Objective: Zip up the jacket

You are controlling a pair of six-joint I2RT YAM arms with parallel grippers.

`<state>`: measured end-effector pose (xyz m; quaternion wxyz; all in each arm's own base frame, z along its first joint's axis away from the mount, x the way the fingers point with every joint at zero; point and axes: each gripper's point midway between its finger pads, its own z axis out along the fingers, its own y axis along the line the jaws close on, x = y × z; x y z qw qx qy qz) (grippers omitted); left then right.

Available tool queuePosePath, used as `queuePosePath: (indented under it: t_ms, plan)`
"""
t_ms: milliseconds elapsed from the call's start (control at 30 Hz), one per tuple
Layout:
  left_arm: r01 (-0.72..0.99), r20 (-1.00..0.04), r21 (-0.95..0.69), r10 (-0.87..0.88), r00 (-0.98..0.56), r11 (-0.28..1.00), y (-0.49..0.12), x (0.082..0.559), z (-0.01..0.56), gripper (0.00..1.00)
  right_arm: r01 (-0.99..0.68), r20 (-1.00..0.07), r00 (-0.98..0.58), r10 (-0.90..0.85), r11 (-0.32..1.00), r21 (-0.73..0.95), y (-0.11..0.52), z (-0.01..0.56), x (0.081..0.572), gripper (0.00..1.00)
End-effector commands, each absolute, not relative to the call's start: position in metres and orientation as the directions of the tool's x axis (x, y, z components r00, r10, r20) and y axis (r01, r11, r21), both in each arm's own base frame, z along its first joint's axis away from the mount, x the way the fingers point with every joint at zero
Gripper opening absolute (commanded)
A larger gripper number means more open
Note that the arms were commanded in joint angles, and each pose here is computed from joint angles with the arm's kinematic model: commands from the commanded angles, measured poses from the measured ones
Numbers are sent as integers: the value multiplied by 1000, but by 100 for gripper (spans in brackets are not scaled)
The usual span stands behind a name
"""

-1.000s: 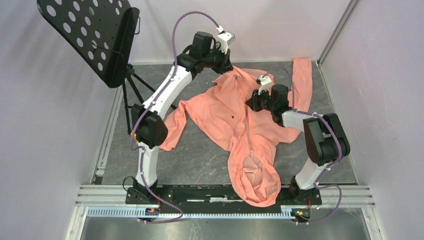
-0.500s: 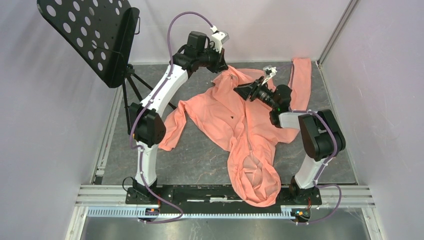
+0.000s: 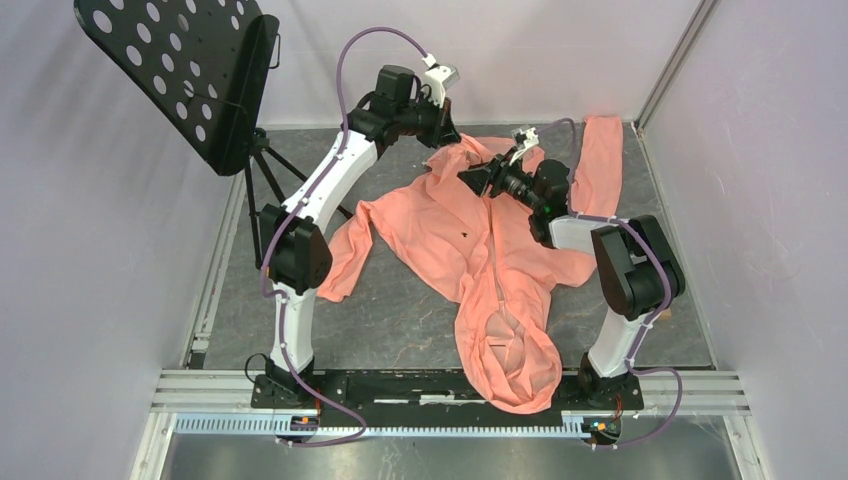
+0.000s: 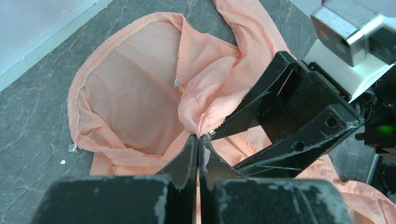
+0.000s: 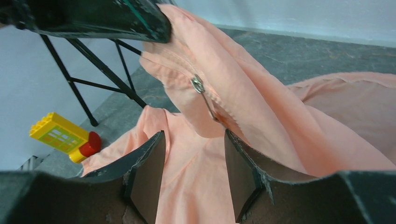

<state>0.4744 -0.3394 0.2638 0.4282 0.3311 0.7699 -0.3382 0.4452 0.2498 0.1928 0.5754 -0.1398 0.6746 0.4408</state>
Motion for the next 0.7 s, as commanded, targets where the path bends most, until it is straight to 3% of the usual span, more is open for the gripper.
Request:
queuePosePath:
  t_ms: [0,267,667]
  plan:
    - [819,-919,-220,167,-356,530,-340,468,302,2,-658,-928,-259,269,654,373,239,188,448,57]
    - [821,-919,-228,163,-359,524,-341,468,303,2,-644,-935,-257,243,679,353,238,181,459,59]
    - [825,-916,-232,169,-363,515,-343,468,299,2,-605,-938,-244,247,717,346,240,186,482,40]
